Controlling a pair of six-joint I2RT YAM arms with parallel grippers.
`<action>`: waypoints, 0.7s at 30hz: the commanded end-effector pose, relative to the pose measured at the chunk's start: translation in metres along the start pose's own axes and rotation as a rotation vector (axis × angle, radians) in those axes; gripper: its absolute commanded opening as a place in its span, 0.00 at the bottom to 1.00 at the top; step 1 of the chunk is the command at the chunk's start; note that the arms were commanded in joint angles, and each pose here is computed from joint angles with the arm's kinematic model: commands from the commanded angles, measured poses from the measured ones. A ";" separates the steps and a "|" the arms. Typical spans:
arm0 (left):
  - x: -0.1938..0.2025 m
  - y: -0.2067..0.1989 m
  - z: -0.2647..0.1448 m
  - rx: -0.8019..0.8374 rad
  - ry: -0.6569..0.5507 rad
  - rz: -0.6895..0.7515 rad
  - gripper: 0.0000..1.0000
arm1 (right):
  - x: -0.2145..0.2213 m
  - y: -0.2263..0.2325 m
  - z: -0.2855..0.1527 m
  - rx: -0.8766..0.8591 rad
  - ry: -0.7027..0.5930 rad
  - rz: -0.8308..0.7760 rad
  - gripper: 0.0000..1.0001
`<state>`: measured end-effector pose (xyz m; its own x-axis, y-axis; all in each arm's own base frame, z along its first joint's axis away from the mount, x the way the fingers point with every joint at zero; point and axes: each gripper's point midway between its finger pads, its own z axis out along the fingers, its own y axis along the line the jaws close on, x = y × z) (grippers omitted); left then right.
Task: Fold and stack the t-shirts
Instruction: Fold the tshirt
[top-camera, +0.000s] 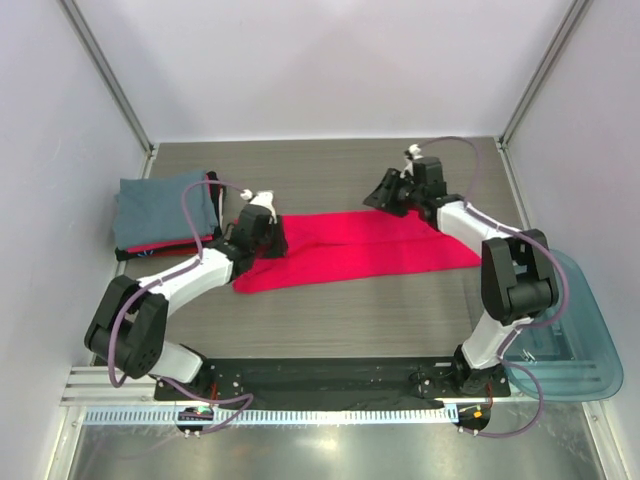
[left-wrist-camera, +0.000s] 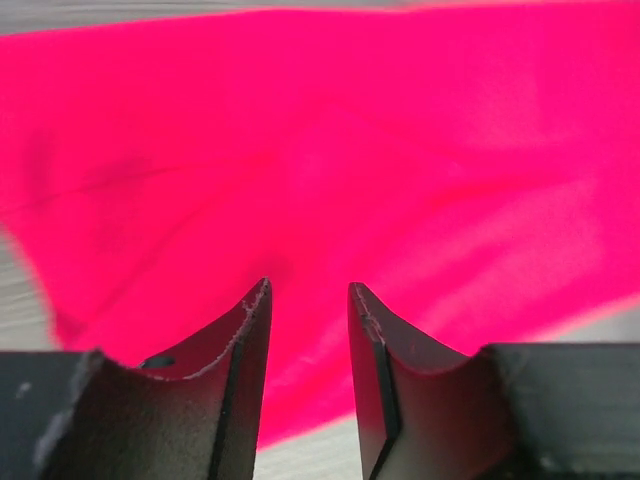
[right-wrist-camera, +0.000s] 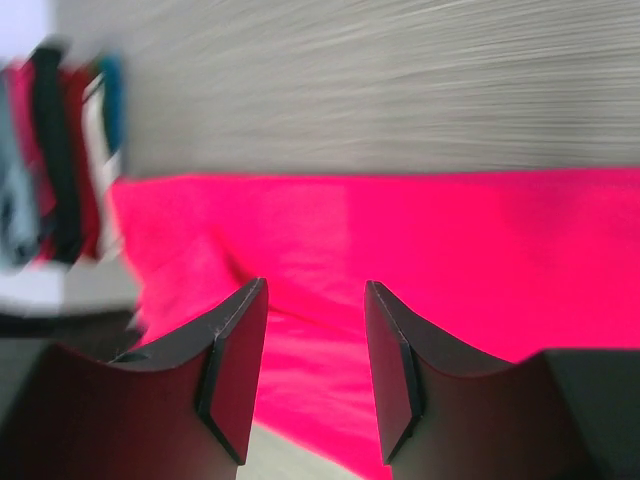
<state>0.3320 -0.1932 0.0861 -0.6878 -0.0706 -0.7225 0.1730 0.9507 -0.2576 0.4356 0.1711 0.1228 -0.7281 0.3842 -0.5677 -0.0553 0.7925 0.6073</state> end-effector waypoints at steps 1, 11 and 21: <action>-0.015 0.035 0.000 -0.117 -0.074 -0.172 0.38 | 0.016 0.060 0.013 -0.262 0.064 -0.036 0.49; -0.044 0.089 0.012 -0.320 -0.138 -0.446 0.40 | 0.068 0.124 0.068 -0.499 0.250 -0.071 0.54; -0.073 0.105 0.054 -0.369 -0.071 -0.505 0.35 | 0.100 0.134 0.107 -0.498 0.355 -0.078 0.55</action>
<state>0.4297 -0.1138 0.0772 -0.5797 -0.5131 -0.6330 -0.3787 0.8575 -0.3483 0.4250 0.3522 0.0719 -0.8982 0.1022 -0.4277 -0.3217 0.5104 0.7975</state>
